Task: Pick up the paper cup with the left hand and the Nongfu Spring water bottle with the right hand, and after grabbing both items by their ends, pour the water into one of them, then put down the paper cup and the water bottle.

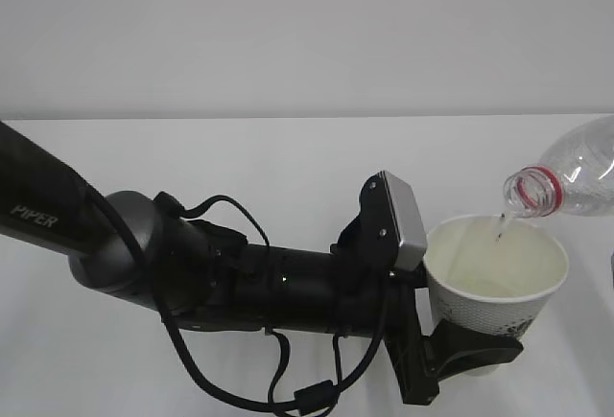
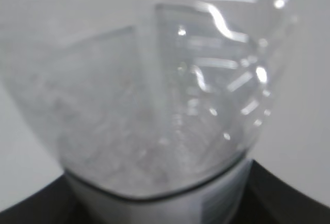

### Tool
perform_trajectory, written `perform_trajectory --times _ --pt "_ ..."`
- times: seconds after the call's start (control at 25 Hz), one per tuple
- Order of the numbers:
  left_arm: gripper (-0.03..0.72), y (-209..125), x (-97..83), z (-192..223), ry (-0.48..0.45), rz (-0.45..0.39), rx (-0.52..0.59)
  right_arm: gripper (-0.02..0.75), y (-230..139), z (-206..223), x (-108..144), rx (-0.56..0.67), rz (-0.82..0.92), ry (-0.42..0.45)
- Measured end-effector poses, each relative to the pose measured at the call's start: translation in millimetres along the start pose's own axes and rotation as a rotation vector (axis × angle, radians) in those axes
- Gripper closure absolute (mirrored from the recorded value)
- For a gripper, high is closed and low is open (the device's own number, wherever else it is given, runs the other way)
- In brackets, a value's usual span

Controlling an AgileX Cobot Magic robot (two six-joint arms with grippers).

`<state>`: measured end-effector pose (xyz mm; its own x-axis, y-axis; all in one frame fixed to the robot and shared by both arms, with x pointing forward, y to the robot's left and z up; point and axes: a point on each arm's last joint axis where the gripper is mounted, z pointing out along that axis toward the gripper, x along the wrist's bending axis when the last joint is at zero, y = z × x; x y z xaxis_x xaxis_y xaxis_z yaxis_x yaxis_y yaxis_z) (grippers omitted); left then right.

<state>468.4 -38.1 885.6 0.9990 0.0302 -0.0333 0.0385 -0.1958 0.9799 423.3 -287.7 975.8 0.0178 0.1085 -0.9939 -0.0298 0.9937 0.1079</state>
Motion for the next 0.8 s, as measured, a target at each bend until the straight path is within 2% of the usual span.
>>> perform_trajectory --times 0.8 --pt "0.145 0.0 0.0 0.0 0.000 0.000 0.000 0.307 0.1 0.0 -0.8 -0.001 -0.004 -0.009"
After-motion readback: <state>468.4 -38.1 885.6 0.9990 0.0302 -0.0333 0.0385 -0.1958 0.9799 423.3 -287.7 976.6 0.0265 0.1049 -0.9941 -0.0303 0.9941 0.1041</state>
